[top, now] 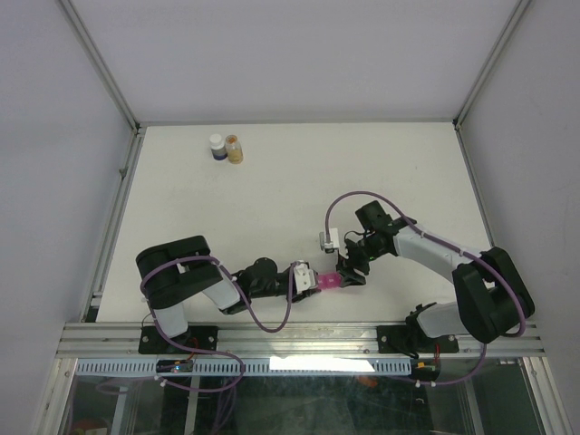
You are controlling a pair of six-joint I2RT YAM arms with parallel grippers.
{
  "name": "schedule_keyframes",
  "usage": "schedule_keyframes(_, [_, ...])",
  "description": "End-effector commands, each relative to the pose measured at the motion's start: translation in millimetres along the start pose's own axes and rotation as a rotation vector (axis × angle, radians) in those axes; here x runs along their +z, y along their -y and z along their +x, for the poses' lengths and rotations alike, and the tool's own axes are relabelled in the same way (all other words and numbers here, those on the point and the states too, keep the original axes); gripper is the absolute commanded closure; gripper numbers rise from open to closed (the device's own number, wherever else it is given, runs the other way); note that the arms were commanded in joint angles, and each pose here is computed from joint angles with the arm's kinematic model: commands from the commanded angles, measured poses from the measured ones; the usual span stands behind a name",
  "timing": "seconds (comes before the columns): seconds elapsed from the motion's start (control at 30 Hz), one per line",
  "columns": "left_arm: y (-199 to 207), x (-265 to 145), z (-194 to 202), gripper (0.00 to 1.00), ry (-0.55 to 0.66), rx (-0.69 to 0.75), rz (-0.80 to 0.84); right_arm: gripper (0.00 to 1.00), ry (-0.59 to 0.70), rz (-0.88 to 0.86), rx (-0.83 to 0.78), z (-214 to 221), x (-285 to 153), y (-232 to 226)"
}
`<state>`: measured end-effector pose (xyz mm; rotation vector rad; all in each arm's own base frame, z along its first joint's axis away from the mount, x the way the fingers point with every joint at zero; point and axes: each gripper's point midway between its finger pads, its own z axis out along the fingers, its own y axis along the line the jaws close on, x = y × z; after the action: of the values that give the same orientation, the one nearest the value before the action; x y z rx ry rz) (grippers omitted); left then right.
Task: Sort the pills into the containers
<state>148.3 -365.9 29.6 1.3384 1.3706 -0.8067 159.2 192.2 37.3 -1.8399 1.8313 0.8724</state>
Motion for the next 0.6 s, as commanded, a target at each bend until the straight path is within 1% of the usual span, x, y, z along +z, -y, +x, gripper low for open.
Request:
schedule_keyframes(0.0, [4.5,2.4,-11.0,0.88,0.028,0.012,0.044,0.37,0.073,0.119,-0.011,-28.1,-13.9,27.6])
schedule_keyframes(0.17, [3.9,2.8,-10.3,0.88,0.025,0.008,0.043,0.37,0.081,0.206,0.032,-30.3,-24.0,43.4])
schedule_keyframes(0.3, [3.1,2.4,-9.9,0.88,0.022,0.006,0.04,0.42,0.101,0.256,0.057,-33.9,-32.0,51.3])
schedule_keyframes(0.4, [1.9,2.2,-9.9,0.88,0.02,0.006,0.035,0.43,0.103,0.309,0.094,-34.5,-37.3,60.1])
schedule_keyframes(0.57, [1.3,2.1,-9.3,0.88,0.017,0.003,0.033,0.45,0.093,0.335,0.132,-30.8,-36.5,67.0])
